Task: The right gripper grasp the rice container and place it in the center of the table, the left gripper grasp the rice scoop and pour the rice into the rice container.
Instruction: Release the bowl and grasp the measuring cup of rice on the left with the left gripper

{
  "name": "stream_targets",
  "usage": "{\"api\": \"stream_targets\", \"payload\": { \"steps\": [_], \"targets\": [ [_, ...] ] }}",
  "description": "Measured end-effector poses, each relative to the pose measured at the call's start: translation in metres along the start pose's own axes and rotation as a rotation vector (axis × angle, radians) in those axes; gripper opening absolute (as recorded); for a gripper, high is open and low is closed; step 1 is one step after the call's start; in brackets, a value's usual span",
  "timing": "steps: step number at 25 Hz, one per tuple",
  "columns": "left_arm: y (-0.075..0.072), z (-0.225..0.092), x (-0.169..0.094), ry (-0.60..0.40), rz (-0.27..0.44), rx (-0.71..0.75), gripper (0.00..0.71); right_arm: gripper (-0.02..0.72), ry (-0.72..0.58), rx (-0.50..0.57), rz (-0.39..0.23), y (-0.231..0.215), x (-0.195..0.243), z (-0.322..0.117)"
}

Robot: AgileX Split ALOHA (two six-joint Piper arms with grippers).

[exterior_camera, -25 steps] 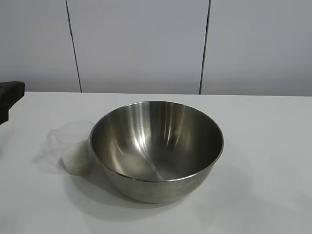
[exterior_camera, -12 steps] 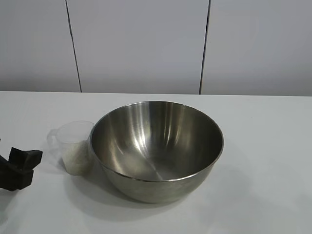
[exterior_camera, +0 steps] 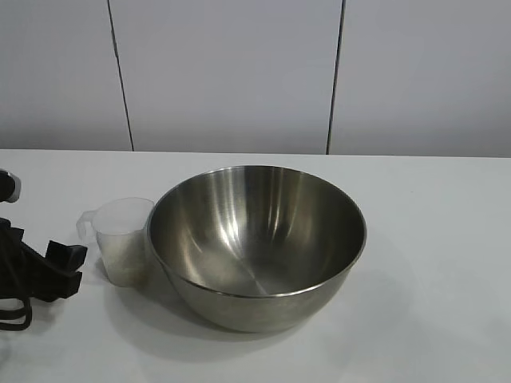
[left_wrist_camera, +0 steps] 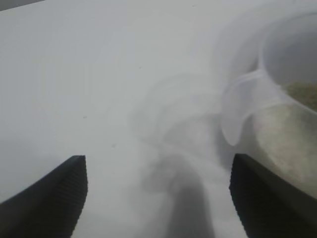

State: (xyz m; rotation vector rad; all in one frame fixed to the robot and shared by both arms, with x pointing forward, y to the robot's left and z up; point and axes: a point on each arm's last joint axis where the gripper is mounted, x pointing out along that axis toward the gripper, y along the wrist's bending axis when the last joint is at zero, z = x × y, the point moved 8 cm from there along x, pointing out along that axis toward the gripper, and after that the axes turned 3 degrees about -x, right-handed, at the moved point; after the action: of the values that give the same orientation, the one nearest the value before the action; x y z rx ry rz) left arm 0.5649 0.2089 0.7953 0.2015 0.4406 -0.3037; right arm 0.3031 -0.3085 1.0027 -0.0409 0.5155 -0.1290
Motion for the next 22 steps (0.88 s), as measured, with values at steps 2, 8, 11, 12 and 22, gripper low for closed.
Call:
{"api": "stream_targets", "payload": {
  "steps": [2,8,11,12,22],
  "targets": [
    [0.001,0.004,0.003,-0.013,0.002,0.0,0.569,0.622,0.0,0.0,0.0,0.0,0.0,0.0],
    [0.001,0.015,0.01,-0.05,-0.001,0.002,0.569,0.622,0.0,0.0,0.0,0.0,0.0,0.0],
    [0.001,0.019,0.014,-0.065,0.0,-0.021,0.569,0.622,0.0,0.0,0.0,0.0,0.0,0.0],
    [0.002,0.021,0.015,-0.07,0.0,-0.031,0.569,0.622,0.0,0.0,0.0,0.0,0.0,0.0],
    [0.001,0.023,0.016,-0.078,-0.003,-0.078,0.345,0.622,0.0,0.0,0.0,0.0,0.0,0.0]
  ]
}}
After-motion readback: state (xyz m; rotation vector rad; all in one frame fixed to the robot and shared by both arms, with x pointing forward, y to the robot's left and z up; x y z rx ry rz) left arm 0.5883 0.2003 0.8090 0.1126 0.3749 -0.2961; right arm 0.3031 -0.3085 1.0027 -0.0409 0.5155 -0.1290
